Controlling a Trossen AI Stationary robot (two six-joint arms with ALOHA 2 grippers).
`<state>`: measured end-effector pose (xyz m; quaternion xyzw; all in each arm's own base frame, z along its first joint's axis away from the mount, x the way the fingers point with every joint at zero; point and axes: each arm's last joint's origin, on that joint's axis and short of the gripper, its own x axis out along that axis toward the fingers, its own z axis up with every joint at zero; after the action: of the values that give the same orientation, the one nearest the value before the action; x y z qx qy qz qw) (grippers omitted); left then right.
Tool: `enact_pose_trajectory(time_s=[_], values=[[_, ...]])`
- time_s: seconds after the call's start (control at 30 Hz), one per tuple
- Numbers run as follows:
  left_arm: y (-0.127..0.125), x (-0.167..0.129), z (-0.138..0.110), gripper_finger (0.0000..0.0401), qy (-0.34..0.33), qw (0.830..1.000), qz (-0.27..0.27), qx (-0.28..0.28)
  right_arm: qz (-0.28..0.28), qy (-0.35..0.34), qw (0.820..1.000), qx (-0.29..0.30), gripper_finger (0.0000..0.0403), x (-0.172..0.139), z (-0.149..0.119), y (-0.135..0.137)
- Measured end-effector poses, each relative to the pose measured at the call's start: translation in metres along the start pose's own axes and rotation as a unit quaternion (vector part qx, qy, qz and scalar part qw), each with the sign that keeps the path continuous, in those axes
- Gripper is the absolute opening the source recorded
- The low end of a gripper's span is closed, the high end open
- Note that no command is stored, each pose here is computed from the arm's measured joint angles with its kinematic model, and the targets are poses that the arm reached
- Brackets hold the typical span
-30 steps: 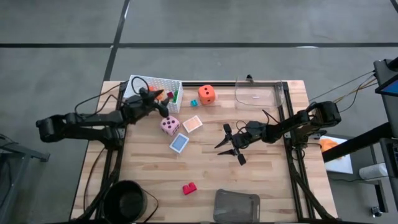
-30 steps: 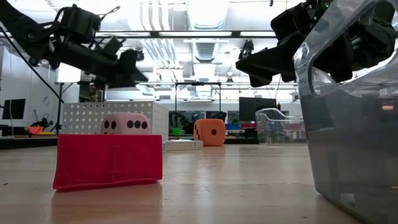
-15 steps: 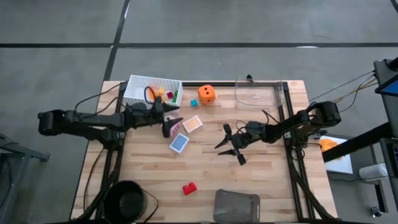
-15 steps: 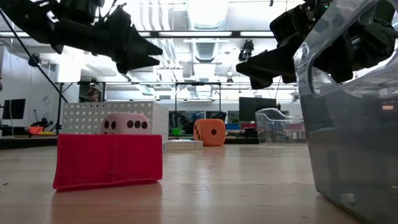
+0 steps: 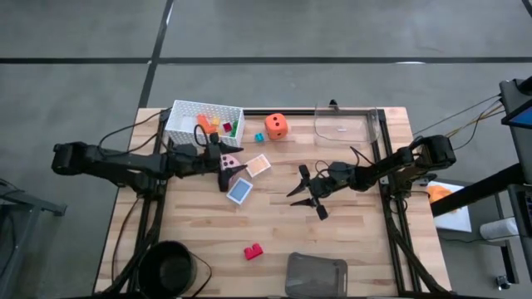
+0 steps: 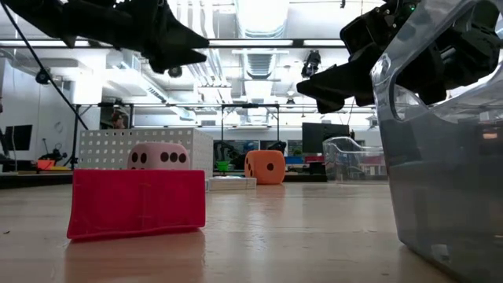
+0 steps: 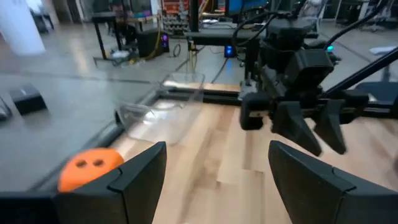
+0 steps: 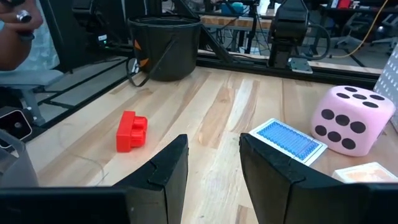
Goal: Pick & Place Toys
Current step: Put the large red game piece into the white bin
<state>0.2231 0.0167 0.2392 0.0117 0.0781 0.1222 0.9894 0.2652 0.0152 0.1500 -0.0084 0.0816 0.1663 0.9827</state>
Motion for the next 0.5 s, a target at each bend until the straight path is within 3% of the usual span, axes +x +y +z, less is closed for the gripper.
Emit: enact_pose_trajectory(time_s=[0.27, 0.5], values=[[-0.001, 0.002, 0.02, 0.0284, -0.025, 0.999, -0.016, 0.021, 0.0, 0.006, 1.0, 0.004, 0.0144, 0.0, -0.001, 0.0], [-0.007, 0.001, 0.016, 0.0284, -0.011, 0.998, -0.052, 0.016, 0.0, 0.0, 1.0, 0.003, 0.0144, 0.001, 0.001, 0.0]])
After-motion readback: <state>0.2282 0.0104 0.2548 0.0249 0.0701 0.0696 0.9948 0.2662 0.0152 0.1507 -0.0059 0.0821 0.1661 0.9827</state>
